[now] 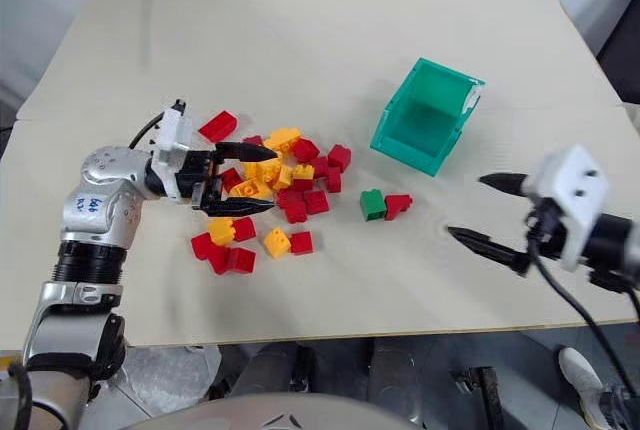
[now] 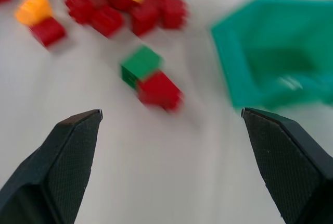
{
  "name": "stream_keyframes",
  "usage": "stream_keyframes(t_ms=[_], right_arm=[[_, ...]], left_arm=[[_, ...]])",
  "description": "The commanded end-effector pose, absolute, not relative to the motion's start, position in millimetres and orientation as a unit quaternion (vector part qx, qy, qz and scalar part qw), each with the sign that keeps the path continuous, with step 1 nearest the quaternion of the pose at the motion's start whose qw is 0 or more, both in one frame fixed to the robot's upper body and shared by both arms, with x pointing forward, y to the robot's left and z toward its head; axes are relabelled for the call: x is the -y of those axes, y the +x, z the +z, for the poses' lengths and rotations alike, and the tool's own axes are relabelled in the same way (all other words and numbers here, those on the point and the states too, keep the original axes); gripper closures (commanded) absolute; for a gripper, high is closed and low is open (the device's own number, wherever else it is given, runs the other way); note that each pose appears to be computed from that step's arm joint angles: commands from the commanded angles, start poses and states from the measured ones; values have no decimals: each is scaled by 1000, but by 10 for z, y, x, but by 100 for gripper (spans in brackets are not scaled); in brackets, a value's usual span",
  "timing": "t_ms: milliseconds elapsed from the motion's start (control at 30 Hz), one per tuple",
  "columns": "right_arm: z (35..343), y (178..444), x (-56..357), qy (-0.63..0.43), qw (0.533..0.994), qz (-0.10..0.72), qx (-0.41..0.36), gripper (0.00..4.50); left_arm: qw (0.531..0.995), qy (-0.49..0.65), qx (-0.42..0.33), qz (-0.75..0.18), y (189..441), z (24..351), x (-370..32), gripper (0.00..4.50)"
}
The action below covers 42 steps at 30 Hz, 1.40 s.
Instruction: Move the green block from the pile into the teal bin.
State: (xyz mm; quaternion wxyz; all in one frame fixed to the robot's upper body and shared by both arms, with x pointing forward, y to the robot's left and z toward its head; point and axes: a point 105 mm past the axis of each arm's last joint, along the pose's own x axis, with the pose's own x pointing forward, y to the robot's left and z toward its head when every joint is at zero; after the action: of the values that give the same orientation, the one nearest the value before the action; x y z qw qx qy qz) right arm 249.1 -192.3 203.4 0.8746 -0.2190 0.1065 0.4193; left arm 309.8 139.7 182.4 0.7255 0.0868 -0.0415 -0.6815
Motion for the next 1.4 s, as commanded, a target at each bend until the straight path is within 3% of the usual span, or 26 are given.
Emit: stream_keyframes(t_ms=[33,167,367,700,800,900,967,1133,1233,1400], right_arm=[[1822,2725,1684,-244,853,437,-149,0],[1675,3083,1538,-263,846,429,-179,0],[1525,3264,1342,-258,824,443,-240,0],[1404,3224,1088,-272,781,489,-276,0],[1428,3239,1046,-276,781,492,-268,64],[1566,3257,985,-275,788,497,-239,166],[1630,3273,974,-273,793,496,-227,201],[1912,3442,1062,-277,833,447,-170,201],[2362,3711,1405,-296,891,336,-72,201],[2708,3877,1711,-320,914,249,16,201]], left_arm=[[720,107,68,-683,2946,1869,-1504,5],[729,117,71,-671,2818,1787,-1558,5],[755,117,76,-641,2708,1759,-1627,5],[780,110,84,-611,2612,1742,-1605,5],[784,110,87,-604,2613,1750,-1602,0],[782,109,85,-607,2605,1740,-1603,0],[783,108,85,-607,2612,1739,-1606,0],[787,116,91,-599,2695,1751,-1593,0],[812,116,113,-561,2943,1858,-1413,0],[857,77,122,-495,3319,1980,-1159,0]])
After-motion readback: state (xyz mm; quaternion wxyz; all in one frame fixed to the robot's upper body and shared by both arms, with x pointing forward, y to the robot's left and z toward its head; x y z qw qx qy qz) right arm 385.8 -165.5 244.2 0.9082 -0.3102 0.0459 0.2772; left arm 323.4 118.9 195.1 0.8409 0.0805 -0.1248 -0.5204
